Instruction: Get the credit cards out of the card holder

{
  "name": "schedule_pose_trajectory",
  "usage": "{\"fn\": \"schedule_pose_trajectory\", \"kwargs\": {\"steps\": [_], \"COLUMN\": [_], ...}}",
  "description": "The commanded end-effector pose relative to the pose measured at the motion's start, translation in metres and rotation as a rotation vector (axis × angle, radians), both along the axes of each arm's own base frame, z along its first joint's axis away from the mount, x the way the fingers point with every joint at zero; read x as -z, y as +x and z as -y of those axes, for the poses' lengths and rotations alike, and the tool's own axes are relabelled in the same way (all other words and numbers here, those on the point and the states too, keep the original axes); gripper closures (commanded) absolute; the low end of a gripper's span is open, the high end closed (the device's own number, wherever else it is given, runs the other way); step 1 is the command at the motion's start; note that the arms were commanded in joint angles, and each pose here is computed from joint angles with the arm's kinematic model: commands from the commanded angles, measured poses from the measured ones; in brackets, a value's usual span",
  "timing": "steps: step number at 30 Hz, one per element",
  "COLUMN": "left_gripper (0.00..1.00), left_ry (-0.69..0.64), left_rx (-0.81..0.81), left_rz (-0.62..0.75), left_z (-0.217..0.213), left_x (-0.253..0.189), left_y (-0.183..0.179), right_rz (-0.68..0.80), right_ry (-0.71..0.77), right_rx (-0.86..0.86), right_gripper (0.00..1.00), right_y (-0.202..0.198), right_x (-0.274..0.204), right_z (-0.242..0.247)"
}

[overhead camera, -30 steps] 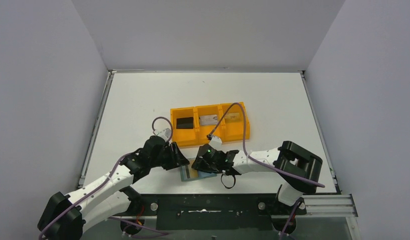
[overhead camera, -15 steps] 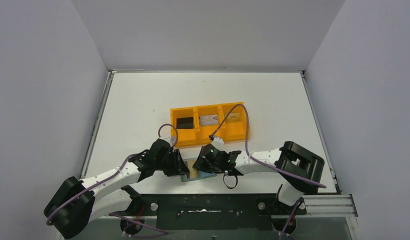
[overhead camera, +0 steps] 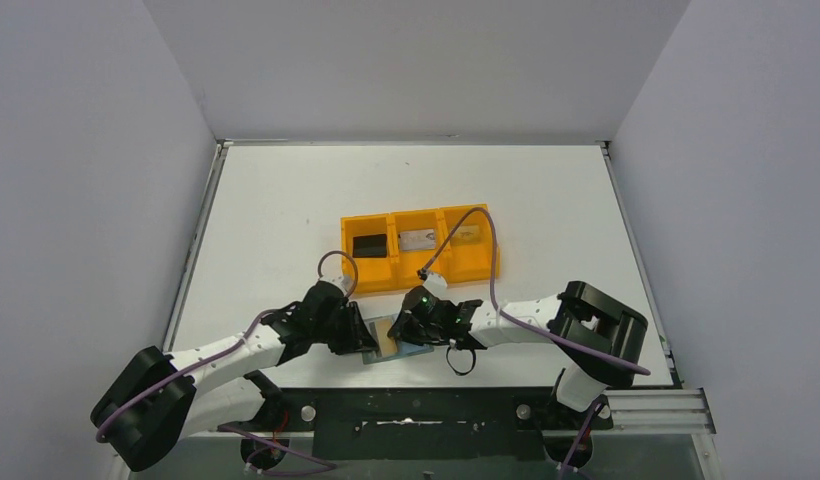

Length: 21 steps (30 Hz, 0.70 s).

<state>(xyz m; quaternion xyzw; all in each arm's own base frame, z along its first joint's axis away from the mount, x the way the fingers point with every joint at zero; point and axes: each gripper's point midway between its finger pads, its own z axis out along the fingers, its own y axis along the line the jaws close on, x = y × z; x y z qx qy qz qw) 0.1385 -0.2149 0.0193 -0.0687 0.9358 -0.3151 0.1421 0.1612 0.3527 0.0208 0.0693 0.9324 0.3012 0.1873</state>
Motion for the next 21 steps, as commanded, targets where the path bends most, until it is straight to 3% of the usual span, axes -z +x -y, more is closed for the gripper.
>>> {"fn": "schedule_pose_trajectory", "kwargs": {"steps": [1,5,21], "left_gripper": [0.78,0.8,0.84], "left_ry": [0.034,0.053,0.091], "left_rx": [-0.017,-0.033,-0.065], "left_rz": [0.024,0.04,0.061], "left_z": [-0.004,-0.008,-0.018], "left_x": [0.007,0.005,0.002], "left_y": [0.003,0.006,0.009], "right_rz": [-0.014,-0.006,0.018], "right_ry": [-0.024,-0.036,-0.01], "right_rx": [-0.005,0.023,0.089], "right_gripper": [0.9,1.0,1.0], "right_y": [-0.005,-0.003,0.001], "right_x": [0.007,0.006,-0.004], "right_z": [0.006,0.013,0.03]}}
